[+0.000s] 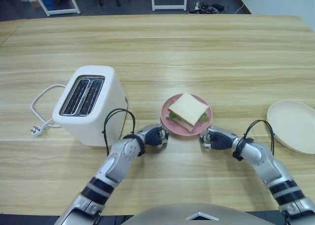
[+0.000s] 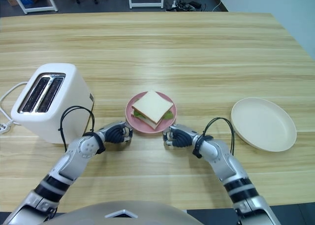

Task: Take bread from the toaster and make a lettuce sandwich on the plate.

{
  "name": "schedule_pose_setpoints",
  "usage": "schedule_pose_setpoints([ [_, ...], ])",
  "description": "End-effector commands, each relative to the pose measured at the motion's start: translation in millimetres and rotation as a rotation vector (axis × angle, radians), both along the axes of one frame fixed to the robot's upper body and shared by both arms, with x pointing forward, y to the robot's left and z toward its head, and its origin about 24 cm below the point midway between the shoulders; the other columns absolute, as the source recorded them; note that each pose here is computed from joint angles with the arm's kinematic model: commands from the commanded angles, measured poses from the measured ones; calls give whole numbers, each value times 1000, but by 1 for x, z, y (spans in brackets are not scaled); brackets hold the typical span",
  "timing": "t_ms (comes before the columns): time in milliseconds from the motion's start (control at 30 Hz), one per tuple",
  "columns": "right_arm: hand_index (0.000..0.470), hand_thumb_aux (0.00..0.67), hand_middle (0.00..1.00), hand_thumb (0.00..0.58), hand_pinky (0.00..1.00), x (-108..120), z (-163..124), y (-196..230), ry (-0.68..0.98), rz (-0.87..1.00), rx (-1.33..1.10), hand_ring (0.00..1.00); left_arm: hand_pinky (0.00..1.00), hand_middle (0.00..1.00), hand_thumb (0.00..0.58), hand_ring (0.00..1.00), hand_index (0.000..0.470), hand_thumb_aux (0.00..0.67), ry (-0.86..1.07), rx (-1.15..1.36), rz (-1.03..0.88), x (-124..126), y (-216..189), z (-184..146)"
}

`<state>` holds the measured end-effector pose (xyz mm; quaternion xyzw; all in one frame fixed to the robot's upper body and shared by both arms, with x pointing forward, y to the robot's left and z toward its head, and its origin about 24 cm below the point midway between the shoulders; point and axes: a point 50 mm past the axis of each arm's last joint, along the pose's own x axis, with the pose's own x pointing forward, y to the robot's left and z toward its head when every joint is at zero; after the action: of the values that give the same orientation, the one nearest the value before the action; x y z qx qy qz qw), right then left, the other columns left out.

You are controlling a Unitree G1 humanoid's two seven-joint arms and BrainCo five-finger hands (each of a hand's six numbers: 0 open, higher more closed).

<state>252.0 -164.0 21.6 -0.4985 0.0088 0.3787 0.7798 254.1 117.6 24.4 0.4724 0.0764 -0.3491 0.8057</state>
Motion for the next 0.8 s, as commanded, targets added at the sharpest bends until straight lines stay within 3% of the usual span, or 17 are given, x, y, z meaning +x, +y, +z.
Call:
schedule_pose_setpoints([
  [33,470,670,1000,580,1000,25,-27,3,41,-50,-131,1000,1000,1000,580,1000,470,670,99,101,93,17,0,-44],
  [167,470,670,1000,580,1000,50,-25,10,-11,-59,-173,1000,1000,1000,580,1000,470,670,52,77,126,40,-8,-44],
  [300,470,670,1000,580,1000,51,-22,5,-29,-49,-166,1000,980,980,580,980,470,670,59,-23,119,42,-11,-44],
  [333,470,670,1000,580,1000,47,-19,1,-25,-42,-139,1000,745,745,580,745,470,670,66,-79,116,39,-11,-42],
  [367,470,670,1000,580,1000,42,-14,-3,-13,-30,-92,1000,255,255,580,255,470,670,65,-132,117,35,-9,-40],
  [400,470,670,1000,580,1000,32,-5,-7,6,-8,-10,1000,0,0,553,0,369,525,35,-202,118,31,-6,-33],
  [433,426,607,1000,575,1000,23,8,-9,7,22,101,1000,0,0,415,0,219,313,-46,-289,109,27,-3,-20],
  [467,352,502,973,543,973,14,26,-10,-9,44,248,973,0,0,0,0,0,0,-183,-412,119,25,-1,-1],
  [500,0,0,0,0,0,5,49,-12,-39,62,425,0,0,0,0,0,0,0,-293,-595,159,21,1,24],
  [567,0,0,0,0,0,-6,86,-18,-138,45,709,0,0,0,0,0,0,0,-458,-863,219,13,10,61],
  [633,0,0,0,0,0,-5,104,-24,-234,-83,903,0,0,0,0,0,0,0,-515,-1056,303,14,14,77],
  [700,0,0,0,0,0,4,102,-26,-295,-284,1063,0,0,0,0,0,0,0,-450,-1254,461,26,22,72],
  [800,0,0,0,0,0,18,67,-16,-319,-621,1076,0,0,0,0,0,0,0,-342,-1355,728,45,35,42],
])
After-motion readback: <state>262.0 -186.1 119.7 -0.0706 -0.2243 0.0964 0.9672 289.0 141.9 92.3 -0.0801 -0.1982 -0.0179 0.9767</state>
